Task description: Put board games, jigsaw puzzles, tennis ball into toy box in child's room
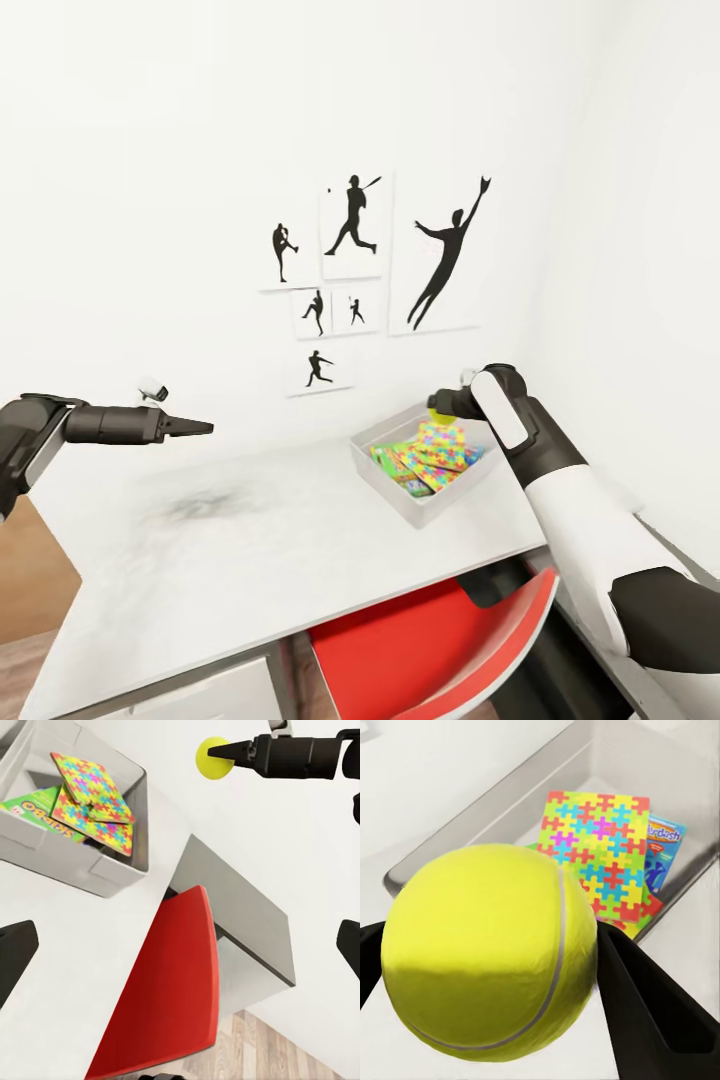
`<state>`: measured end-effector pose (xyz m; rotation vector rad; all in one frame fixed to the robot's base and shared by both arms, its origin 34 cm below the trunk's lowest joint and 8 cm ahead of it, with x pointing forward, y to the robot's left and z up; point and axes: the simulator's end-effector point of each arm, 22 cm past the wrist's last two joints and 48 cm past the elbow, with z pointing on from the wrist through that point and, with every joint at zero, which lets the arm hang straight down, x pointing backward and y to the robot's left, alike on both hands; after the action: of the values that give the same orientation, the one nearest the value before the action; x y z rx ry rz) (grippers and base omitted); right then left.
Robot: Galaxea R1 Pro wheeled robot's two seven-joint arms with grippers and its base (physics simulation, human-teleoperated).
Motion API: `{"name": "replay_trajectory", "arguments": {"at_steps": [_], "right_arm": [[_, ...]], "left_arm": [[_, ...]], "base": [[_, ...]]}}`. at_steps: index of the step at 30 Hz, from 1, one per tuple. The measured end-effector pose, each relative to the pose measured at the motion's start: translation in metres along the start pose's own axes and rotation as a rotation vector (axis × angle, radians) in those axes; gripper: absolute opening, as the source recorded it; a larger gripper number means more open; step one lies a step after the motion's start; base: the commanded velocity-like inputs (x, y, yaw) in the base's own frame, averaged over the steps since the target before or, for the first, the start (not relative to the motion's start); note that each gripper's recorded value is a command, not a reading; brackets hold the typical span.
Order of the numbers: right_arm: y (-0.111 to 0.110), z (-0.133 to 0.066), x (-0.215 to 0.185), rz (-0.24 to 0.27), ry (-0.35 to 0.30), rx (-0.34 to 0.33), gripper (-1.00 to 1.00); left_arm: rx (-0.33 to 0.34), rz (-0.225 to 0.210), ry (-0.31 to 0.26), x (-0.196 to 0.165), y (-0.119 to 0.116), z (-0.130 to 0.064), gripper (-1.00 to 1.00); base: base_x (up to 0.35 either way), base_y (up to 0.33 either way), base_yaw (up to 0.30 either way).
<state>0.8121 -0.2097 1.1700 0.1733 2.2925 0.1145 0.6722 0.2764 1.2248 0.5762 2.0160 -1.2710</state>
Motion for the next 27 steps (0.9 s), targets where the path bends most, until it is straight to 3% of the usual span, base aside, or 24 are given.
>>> {"name": "replay_trajectory", "arguments": {"at_steps": [12, 27], "right_arm": [[0.0003, 0.0000, 0.0001, 0.000, 0.000, 0.000, -1.00], [0.0048, -0.0002, 0.0016, -0.003, 0.006, -0.010, -1.00]], "left_arm": [[0.001, -0.002, 0.001, 0.0008, 0.0002, 0.0015, 1.00], [0.008, -0.004, 0.000, 0.0013, -0.0006, 0.0025, 1.00]], "base": [[0.053, -0.086, 0.002], [0.004, -0.005, 0.015]]}}
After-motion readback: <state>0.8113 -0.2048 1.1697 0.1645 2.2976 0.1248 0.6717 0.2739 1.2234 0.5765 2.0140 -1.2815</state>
